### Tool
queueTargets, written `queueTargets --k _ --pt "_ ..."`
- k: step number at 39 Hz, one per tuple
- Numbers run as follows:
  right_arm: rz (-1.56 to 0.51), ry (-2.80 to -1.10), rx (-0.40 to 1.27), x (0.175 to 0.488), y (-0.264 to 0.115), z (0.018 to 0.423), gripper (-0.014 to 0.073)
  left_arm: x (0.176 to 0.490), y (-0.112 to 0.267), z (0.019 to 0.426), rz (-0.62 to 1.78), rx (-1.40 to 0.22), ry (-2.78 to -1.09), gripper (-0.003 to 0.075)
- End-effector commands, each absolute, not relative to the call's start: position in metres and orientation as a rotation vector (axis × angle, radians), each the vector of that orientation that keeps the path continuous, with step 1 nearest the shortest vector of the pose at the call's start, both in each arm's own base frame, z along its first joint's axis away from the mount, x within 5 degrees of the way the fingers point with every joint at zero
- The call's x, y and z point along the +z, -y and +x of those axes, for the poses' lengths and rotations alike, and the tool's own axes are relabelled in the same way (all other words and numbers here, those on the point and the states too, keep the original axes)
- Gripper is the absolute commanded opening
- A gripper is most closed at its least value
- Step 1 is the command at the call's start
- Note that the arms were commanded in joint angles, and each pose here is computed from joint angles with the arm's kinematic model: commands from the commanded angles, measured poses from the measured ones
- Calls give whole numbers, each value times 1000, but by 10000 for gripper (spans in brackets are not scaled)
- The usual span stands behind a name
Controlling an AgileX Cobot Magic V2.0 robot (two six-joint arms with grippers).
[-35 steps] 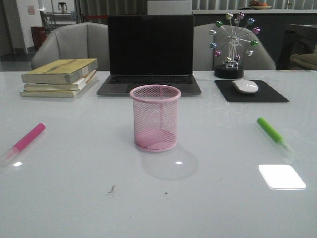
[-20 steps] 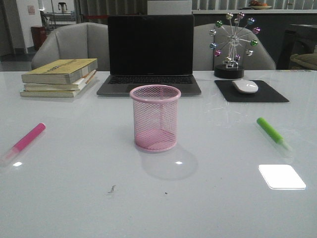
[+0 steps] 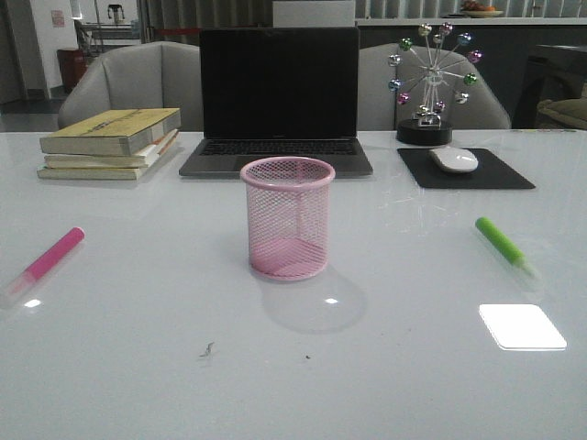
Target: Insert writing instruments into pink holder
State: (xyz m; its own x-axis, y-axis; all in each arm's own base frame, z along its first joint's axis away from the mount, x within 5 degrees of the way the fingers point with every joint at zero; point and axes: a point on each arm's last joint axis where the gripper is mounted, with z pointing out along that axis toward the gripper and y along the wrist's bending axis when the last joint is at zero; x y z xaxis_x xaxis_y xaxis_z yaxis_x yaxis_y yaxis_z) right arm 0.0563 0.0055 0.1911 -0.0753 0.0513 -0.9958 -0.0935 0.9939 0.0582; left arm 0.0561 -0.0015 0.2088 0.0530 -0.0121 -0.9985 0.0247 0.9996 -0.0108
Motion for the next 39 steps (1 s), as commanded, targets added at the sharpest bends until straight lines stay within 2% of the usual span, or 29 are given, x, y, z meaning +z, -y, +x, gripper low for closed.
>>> queueTargets --k 1,11,18,23,31,39 --pt "-43 -1517 108 201 -5 55 22 223 0 52 -8 -32 -1338 99" --pt "-41 -1369 115 215 -5 53 22 237 -1 48 -21 -26 -1175 99" --pt "-6 -1072 181 250 -5 42 22 260 -2 40 -31 -36 -1069 99" --pt "-2 -1058 183 282 -4 33 22 291 -1 30 -14 -27 -1006 99" --pt "-35 -1094 133 334 -3 28 22 335 0 14 33 18 -1008 99" --pt "-50 -1152 116 376 -6 56 22 377 1 32 34 18 -1050 99"
